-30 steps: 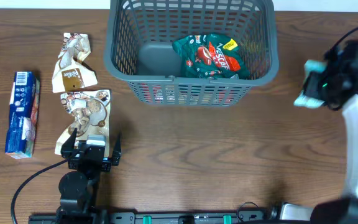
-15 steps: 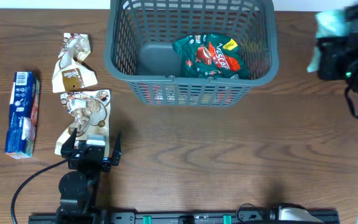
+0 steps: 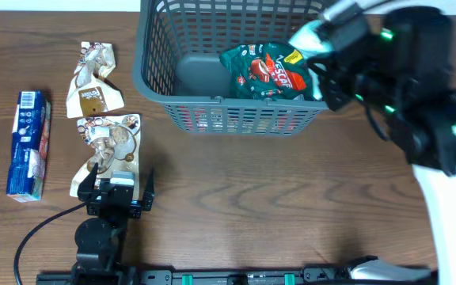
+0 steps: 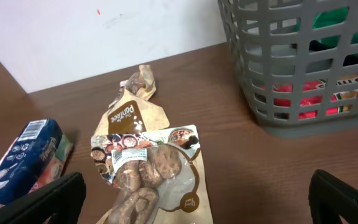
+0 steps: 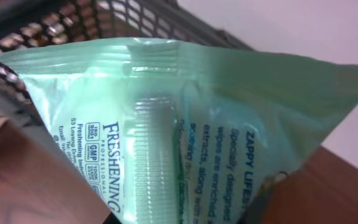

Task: Pack container
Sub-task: 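Lift the wipes packet and carry it over the basket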

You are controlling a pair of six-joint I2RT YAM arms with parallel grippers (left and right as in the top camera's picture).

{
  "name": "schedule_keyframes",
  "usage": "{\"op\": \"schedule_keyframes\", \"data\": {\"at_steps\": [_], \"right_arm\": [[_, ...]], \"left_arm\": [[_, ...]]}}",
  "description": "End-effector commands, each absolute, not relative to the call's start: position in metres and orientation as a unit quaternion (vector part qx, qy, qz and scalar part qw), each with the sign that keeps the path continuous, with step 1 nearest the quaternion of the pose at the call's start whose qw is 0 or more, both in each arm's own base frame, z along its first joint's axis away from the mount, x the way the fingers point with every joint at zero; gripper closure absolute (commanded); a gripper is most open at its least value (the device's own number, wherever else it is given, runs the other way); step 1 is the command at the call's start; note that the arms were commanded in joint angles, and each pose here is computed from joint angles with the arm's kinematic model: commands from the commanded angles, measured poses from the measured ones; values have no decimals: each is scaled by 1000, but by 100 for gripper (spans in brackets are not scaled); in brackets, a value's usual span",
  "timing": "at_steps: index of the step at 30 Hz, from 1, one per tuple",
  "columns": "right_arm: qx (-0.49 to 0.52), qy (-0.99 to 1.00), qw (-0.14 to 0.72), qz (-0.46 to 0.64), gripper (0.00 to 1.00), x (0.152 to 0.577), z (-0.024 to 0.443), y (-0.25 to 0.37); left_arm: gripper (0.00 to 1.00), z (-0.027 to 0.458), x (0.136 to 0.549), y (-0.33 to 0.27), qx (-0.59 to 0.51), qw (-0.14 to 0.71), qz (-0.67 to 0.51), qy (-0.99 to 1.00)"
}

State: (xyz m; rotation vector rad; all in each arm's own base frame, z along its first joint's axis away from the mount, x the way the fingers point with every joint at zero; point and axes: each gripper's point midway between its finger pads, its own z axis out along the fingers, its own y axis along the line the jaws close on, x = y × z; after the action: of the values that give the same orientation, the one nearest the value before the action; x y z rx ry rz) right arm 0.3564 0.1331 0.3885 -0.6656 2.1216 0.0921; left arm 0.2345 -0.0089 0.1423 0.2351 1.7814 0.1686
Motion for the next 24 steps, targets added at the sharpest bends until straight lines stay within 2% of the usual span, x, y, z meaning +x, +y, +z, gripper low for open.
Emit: {"op": "schedule_keyframes", "data": {"at_steps": [1,8,14,24], "right_arm": [[-206,882,423,-14,99,386,367,122],[-166,896,413,-3,99,424,338,133],[-150,903,402,-1,99,440,322,134],[-100,944,315,-15,99,459,252,115]], "left_arm": [[1,130,234,-10,112,610,75,781],[1,130,234,-10,112,610,75,781],[1,130,234,-10,112,610,75,781],[1,130,234,-10,112,610,75,781]]}}
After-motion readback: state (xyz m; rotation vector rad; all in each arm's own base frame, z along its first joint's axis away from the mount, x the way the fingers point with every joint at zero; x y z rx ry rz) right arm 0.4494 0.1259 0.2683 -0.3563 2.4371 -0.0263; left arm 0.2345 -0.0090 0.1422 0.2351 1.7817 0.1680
